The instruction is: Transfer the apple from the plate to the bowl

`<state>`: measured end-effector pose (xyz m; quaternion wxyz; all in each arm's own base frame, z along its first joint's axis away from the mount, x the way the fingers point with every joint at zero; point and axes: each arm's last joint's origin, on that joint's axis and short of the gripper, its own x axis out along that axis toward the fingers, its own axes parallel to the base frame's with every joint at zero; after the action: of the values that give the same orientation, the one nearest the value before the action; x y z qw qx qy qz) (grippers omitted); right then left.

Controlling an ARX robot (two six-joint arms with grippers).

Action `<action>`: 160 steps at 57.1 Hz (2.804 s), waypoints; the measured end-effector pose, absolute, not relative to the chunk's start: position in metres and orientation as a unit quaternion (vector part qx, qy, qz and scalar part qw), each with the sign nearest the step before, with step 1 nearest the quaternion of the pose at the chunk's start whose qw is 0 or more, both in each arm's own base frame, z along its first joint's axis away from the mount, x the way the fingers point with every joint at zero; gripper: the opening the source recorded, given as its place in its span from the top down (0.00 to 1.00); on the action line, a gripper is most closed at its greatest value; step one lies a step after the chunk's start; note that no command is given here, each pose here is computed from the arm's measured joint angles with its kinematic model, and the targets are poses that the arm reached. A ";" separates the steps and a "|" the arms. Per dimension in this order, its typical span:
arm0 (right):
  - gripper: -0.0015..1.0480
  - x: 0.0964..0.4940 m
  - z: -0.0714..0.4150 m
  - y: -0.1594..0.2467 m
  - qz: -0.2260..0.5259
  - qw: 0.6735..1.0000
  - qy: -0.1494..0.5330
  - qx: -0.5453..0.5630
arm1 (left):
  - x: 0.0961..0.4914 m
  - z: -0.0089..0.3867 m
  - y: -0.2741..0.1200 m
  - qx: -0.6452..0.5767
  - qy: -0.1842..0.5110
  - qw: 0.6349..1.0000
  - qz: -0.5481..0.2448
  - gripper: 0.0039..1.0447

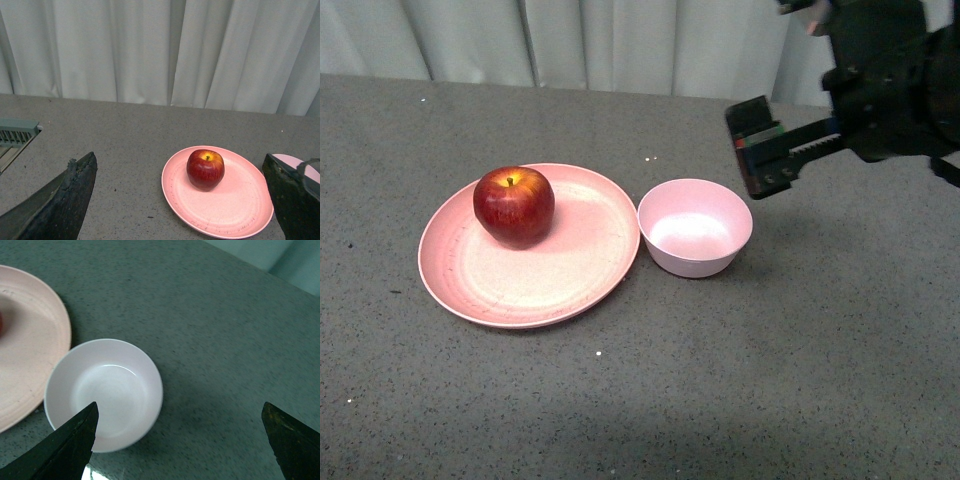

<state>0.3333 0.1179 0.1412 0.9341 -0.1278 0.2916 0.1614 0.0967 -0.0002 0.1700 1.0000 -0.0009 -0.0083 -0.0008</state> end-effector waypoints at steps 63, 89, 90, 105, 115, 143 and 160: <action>0.99 0.170 0.161 0.003 0.007 1.000 0.009 -0.005 | 0.097 0.170 0.000 -0.001 -0.008 1.000 0.000 0.06; 0.99 0.139 0.164 0.000 0.000 1.000 0.004 -0.005 | 0.097 0.170 0.000 -0.001 -0.008 1.000 0.000 0.06; 0.99 0.138 0.164 0.000 0.000 1.000 0.004 -0.005 | 0.097 0.170 0.000 -0.001 -0.008 1.000 0.000 0.06; 0.99 0.127 0.167 0.000 0.000 1.000 -0.001 -0.005 | 0.097 0.170 0.000 -0.001 -0.008 1.000 0.000 0.06; 0.99 0.121 0.168 0.000 0.000 1.000 -0.003 -0.005 | 0.097 0.170 0.000 -0.001 -0.008 1.000 0.000 0.06; 0.99 0.109 0.168 0.000 0.001 1.000 -0.004 -0.005 | 0.097 0.170 0.000 -0.001 -0.008 1.000 0.000 0.06; 0.99 0.098 0.165 0.000 0.002 1.000 -0.001 -0.005 | 0.097 0.170 0.000 -0.001 -0.008 1.000 0.000 0.06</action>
<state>0.0977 0.0003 0.1653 1.0000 -0.0051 -0.0012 0.0015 0.0967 -0.0001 0.1700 1.0000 -0.0009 -0.0085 0.0004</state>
